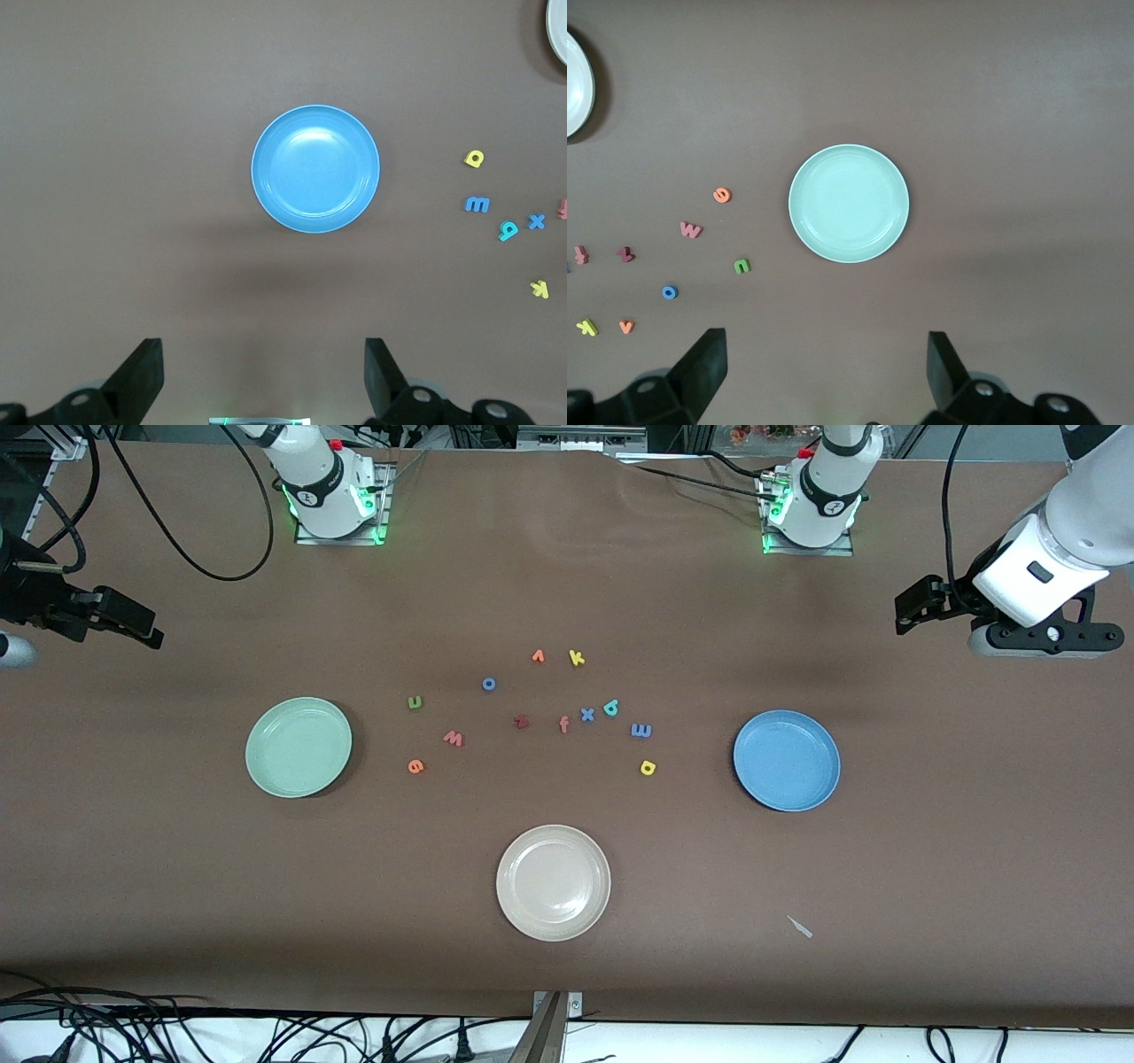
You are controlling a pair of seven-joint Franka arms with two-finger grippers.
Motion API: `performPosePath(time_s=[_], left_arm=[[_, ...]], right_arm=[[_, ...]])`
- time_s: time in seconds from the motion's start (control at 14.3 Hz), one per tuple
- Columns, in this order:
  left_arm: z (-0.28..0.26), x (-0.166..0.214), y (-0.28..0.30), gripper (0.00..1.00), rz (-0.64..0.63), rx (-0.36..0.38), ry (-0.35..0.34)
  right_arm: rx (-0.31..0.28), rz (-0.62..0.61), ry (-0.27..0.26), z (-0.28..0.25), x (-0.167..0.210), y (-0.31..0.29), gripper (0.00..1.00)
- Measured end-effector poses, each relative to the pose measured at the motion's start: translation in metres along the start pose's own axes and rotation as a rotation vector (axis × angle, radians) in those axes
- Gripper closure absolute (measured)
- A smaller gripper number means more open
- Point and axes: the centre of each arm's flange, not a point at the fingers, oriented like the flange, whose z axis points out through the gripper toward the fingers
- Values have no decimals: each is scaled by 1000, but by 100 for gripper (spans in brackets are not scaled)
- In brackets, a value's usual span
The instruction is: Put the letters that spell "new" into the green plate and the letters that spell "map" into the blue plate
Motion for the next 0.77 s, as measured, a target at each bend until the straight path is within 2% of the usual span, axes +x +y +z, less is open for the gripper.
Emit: performPosePath(time_s=[0.77], left_arm=[[0, 0, 0, 0, 0, 0, -3]], right_arm=[[-5, 5, -3, 3, 2, 3, 0]])
